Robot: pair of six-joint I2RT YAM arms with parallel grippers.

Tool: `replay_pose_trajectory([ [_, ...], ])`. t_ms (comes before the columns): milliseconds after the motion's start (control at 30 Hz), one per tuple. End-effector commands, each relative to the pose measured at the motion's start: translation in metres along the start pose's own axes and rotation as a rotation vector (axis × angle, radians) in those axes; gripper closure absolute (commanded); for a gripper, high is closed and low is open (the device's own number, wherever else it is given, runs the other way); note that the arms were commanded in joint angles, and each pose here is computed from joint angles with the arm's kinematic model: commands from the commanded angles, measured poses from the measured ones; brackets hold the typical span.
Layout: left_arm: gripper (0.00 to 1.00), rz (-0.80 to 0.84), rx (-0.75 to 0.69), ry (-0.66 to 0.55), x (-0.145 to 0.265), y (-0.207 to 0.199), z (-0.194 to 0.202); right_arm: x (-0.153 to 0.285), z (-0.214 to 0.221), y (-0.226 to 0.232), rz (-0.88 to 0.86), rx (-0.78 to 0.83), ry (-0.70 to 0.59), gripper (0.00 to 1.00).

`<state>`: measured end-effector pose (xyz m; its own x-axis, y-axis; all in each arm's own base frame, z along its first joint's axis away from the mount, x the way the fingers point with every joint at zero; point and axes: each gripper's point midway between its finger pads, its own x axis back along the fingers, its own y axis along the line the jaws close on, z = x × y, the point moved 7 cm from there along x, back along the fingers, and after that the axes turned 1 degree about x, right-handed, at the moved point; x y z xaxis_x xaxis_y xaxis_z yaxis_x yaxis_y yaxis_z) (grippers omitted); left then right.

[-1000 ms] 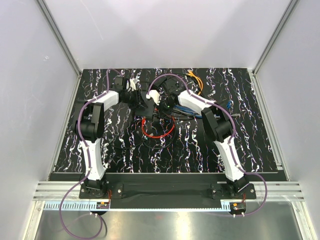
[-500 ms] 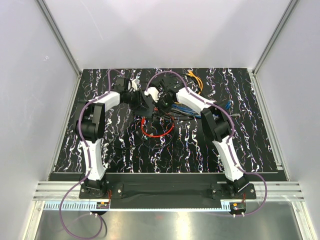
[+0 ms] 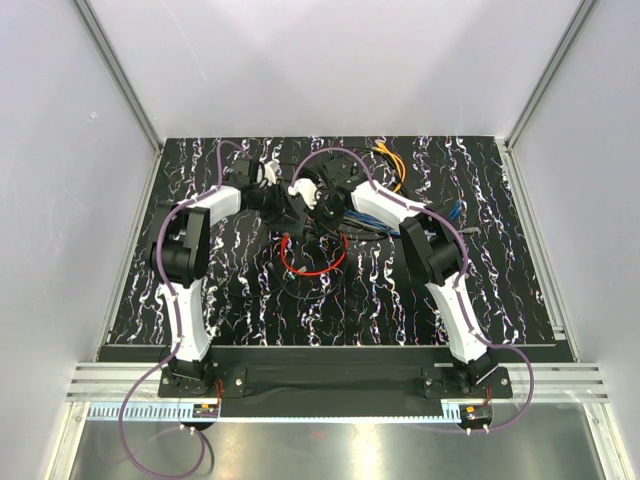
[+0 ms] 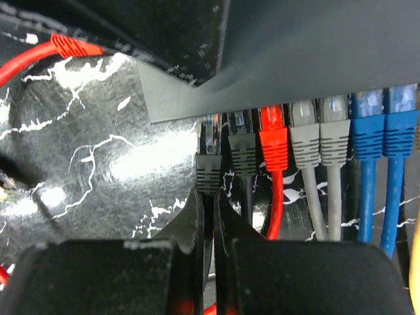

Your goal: Insert the plug into the switch port

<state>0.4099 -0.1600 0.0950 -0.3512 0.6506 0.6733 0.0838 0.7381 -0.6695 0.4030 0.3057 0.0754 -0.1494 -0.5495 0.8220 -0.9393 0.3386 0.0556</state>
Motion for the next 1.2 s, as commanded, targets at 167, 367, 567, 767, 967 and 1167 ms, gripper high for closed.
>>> replay_pose_trajectory([
  [167,0.74,-0.054,0.036,0.035,-0.001,0.015,0.017,0.002,-0.028,0.005,0.058,0.041,-0.156,1.0],
  [367,0.79,-0.05,0.034,0.044,-0.005,0.014,0.019,0.008,-0.041,0.006,0.043,0.021,-0.212,1.0],
  [567,0.8,-0.031,0.054,0.065,-0.01,0.014,0.029,-0.002,-0.046,0.001,0.038,0.016,-0.203,1.0],
  [767,0.74,-0.017,0.011,-0.013,0.016,0.011,0.001,-0.006,-0.036,0.001,0.053,0.022,-0.166,1.0],
  [967,0.67,-0.105,-0.044,-0.124,0.057,0.03,-0.031,-0.007,-0.027,0.002,0.056,0.024,-0.141,1.0],
  [1167,0.63,-0.167,-0.05,-0.136,0.067,0.054,-0.048,-0.008,-0.027,0.002,0.055,0.012,-0.142,1.0],
])
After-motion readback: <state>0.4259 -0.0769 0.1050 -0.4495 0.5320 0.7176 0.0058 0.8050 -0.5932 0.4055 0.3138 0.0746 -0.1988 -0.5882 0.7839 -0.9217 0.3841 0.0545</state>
